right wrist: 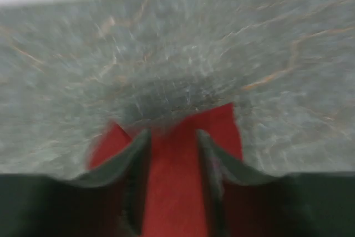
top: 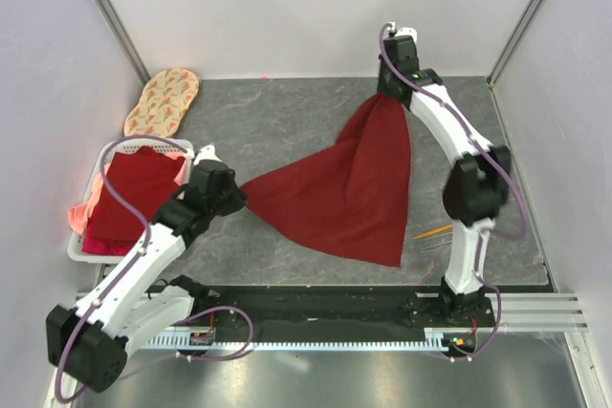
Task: Fold the napkin into a case and place the utensils inside
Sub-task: Flatten out the crumpled napkin at the center of the board.
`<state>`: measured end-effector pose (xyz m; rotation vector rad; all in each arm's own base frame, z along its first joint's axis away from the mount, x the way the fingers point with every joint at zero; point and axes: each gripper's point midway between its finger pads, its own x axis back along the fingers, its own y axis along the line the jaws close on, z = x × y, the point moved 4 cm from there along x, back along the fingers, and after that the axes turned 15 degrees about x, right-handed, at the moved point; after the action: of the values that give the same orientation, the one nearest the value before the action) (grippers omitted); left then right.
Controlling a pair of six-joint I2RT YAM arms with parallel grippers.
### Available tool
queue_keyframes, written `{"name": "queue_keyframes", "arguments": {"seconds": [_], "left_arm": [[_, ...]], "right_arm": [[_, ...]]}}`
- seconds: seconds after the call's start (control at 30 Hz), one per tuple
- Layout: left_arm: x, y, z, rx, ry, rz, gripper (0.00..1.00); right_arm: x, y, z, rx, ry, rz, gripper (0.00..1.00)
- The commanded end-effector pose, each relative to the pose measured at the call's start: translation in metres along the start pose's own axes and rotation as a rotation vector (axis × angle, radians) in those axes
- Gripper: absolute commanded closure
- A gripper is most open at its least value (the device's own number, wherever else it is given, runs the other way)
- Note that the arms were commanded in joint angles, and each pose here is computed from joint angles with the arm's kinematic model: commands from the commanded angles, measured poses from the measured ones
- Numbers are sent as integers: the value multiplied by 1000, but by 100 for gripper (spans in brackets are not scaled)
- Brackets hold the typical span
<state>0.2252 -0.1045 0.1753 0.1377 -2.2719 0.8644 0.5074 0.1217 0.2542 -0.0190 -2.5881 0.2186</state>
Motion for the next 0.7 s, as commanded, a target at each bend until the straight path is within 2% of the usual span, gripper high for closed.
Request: {"name": "queue_keyframes", "arguments": {"seconds": [0.0, 0.03, 0.13, 0.23, 0.27, 0.3, 0.37, 0.4, 0.53, 0.67], "left_arm": [[-15, -14, 18, 142, 70, 104, 98], [-17, -15, 21, 145, 84, 114, 98], [-17, -10, 24, 136, 92, 107, 98], [-14, -4, 28, 141, 89, 115, 98], [-14, -2, 30, 145, 92, 111, 98], [-15, 2, 34, 147, 101, 108, 98], [-10, 2, 39, 153, 122, 135, 98], [-10, 4, 43, 159, 138, 136, 98], [-8, 7, 56, 196, 185, 173, 98], [-9, 10, 69, 217, 259, 190, 98]], "right_arm": [[-29, 29, 0, 35, 92, -149, 42], [-29, 29, 8, 40, 125, -132, 32], [-6, 18, 39, 49, 199, -66, 18], [28, 15, 76, 30, 255, -103, 16], [48, 13, 71, 7, 206, -119, 16], [51, 15, 112, 9, 292, -133, 16], [65, 28, 137, -13, 318, -204, 16], [75, 29, 168, -4, 364, -212, 16], [98, 72, 211, 75, 362, -287, 16], [106, 99, 234, 107, 333, -271, 16]]}}
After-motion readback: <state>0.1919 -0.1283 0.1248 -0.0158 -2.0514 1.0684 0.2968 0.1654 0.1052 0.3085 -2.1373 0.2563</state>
